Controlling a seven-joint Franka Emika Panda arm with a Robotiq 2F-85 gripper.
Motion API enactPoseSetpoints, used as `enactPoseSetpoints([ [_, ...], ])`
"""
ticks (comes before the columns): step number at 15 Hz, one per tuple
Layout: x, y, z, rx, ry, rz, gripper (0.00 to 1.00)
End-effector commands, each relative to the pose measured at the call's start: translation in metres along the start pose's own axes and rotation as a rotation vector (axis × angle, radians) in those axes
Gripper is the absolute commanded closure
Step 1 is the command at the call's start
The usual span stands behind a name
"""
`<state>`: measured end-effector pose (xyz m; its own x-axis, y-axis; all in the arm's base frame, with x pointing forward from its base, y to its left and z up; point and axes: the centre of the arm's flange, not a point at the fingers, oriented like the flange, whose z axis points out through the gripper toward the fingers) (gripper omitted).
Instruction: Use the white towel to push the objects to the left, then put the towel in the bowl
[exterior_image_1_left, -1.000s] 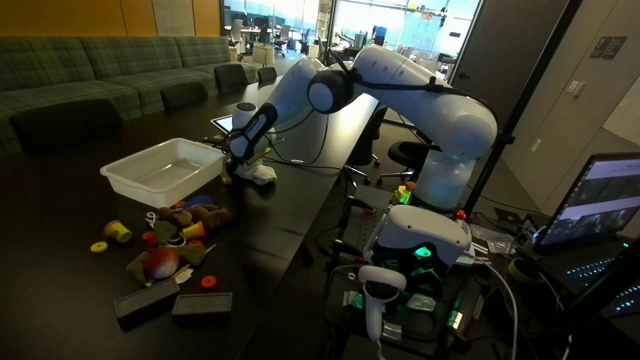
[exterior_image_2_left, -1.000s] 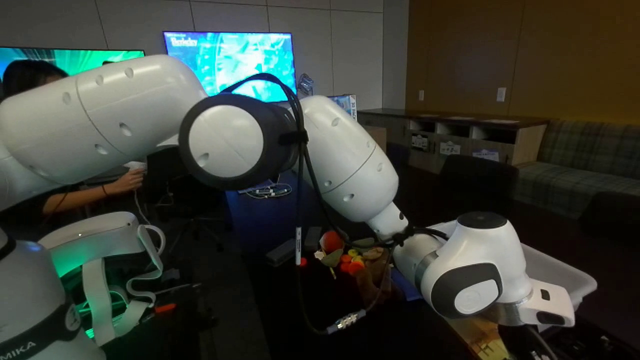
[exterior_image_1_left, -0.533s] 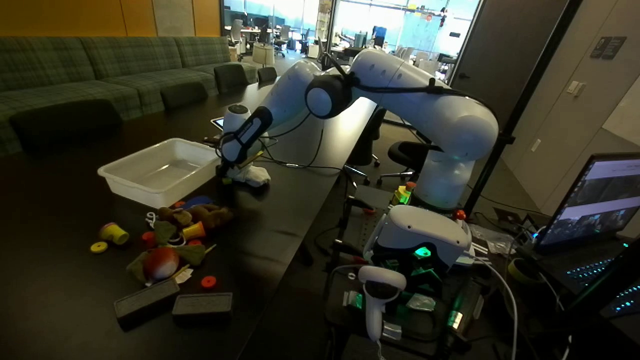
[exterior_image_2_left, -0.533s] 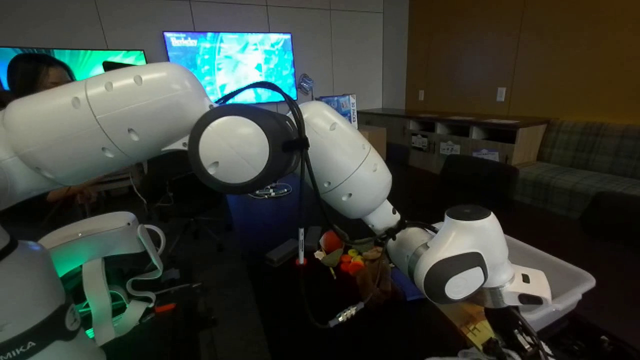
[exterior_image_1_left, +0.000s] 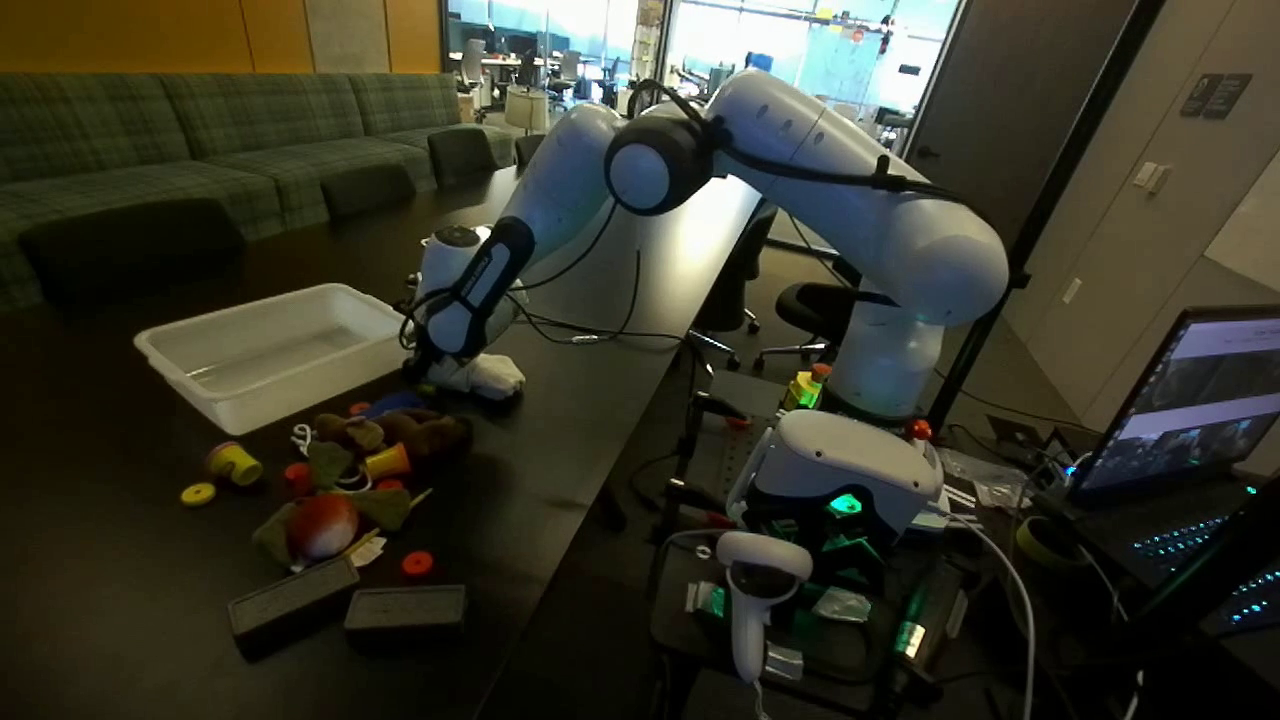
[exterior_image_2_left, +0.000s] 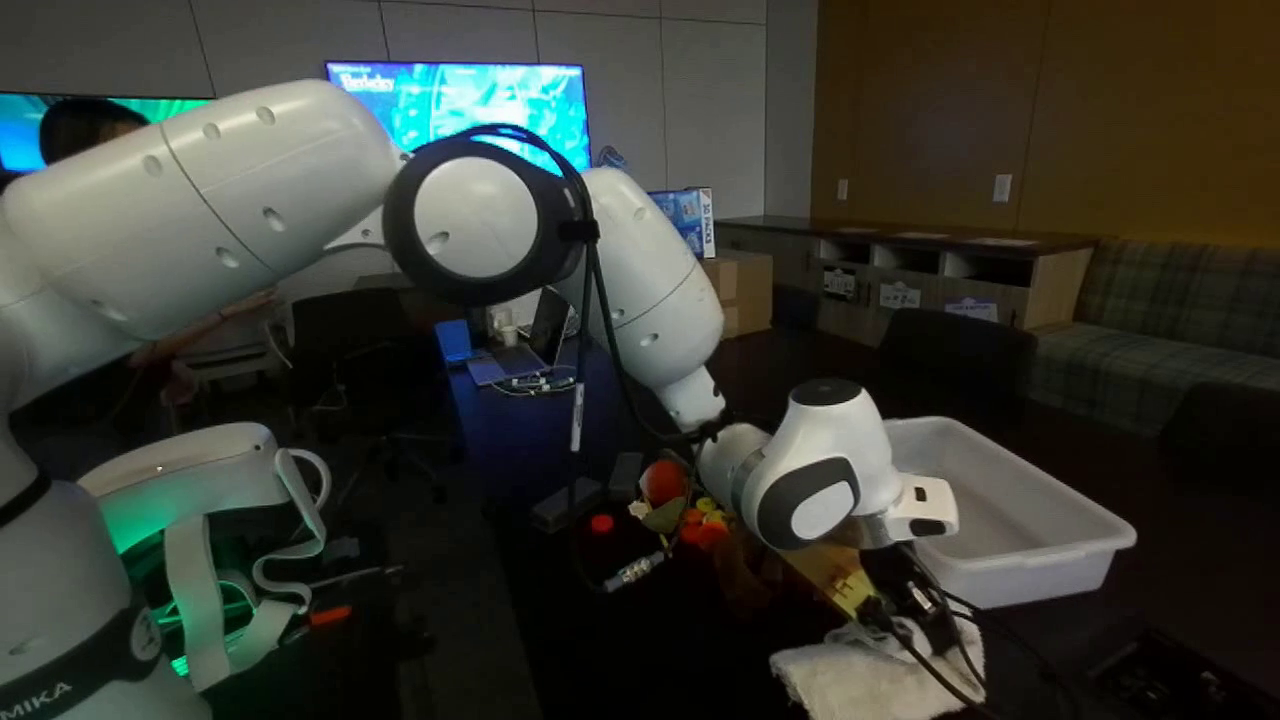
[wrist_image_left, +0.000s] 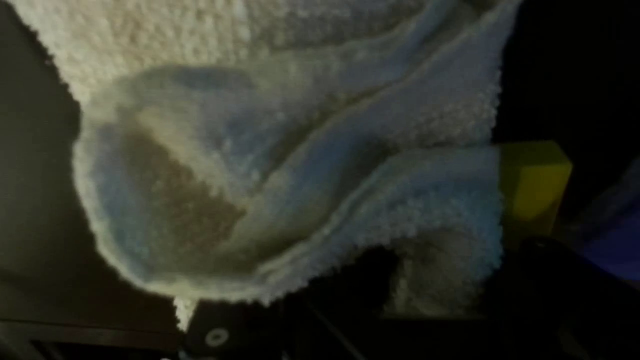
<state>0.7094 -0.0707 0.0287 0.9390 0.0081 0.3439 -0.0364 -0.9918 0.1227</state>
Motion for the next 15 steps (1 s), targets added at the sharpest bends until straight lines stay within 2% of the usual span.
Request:
enactPoseSetpoints([
  [1,-0.038,-0.066,-0.052,0.026,0.009,-0.070,0.89],
  [5,-0.060,-0.138,-0.082,0.073,0.006,-0.114,0.90],
  [11,-0.086,-0.242,-0.120,0.125,0.017,-0.077,0.90],
  [15,-0.097,-0.294,-0.138,0.144,0.031,-0.063,0.90],
])
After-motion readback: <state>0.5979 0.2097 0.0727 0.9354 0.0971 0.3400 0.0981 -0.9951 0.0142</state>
